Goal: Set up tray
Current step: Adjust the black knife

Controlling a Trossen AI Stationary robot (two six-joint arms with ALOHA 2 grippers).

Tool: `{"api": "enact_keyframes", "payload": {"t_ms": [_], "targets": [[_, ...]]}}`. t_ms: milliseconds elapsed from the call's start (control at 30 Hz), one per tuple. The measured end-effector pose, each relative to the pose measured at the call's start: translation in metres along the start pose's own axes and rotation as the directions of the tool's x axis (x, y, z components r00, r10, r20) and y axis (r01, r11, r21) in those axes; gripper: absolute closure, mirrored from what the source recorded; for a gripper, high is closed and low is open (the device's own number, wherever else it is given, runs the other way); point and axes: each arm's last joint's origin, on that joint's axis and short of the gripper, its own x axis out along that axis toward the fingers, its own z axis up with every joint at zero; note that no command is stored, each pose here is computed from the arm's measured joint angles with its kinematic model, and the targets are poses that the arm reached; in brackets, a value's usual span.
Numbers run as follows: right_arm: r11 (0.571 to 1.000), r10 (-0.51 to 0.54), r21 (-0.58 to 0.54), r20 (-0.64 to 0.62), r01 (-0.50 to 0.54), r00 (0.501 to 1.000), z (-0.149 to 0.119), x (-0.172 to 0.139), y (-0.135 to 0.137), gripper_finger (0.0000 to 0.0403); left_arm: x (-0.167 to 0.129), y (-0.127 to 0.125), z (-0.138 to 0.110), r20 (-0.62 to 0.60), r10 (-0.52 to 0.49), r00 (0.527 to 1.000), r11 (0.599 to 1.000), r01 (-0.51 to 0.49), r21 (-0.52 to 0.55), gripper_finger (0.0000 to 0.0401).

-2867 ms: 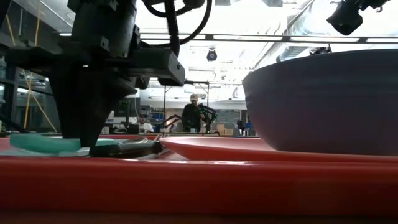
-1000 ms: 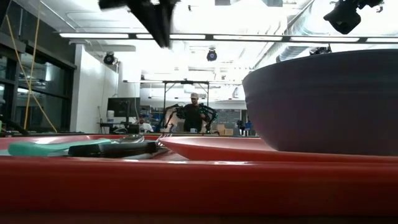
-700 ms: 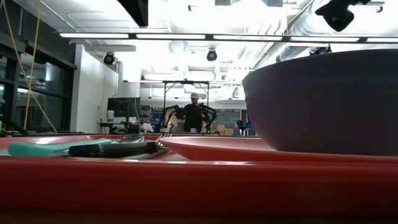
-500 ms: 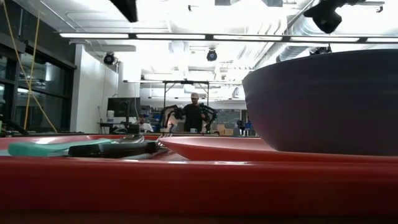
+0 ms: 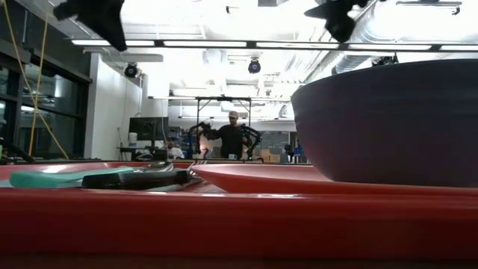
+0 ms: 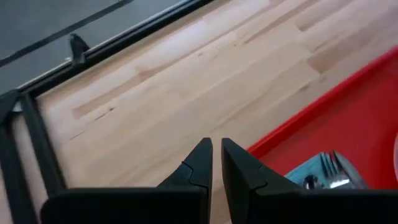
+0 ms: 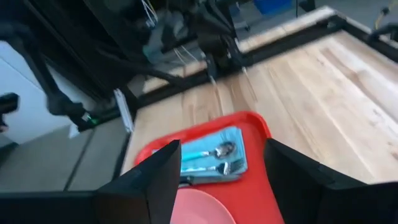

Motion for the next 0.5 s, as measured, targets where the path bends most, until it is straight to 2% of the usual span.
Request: {"api": "enact_keyframes", "payload": {"t_ms": [167, 300, 400, 500], "targets": [[0.997, -0.068, -0.049, -0.112, 0.063, 0.991, 0.006, 0.038, 0.01, 0.0216, 0.008, 0.019, -0.016, 0.019, -0.155, 0.988, 0.985, 0.154, 0.076, 0.0341], [0.98, -0.179, -0.117, -0.195, 0.158, 0.964, 0.022, 0.066, 0.016, 0.0228, 0.014, 0.028, -0.029, -0.012, -0.258, 0.966, 0.955, 0.256, 0.152, 0.0341], [0.954, -0.279, -0.192, -0.29, 0.23, 0.916, 0.032, 0.084, 0.02, 0.023, 0.017, 0.035, -0.035, -0.025, -0.3, 0.954, 0.939, 0.3, 0.17, 0.0341], [0.922, -0.373, -0.259, -0.397, 0.287, 0.839, 0.035, 0.103, 0.02, 0.0229, 0.019, 0.045, -0.042, -0.029, -0.316, 0.948, 0.929, 0.315, 0.196, 0.0341]]}}
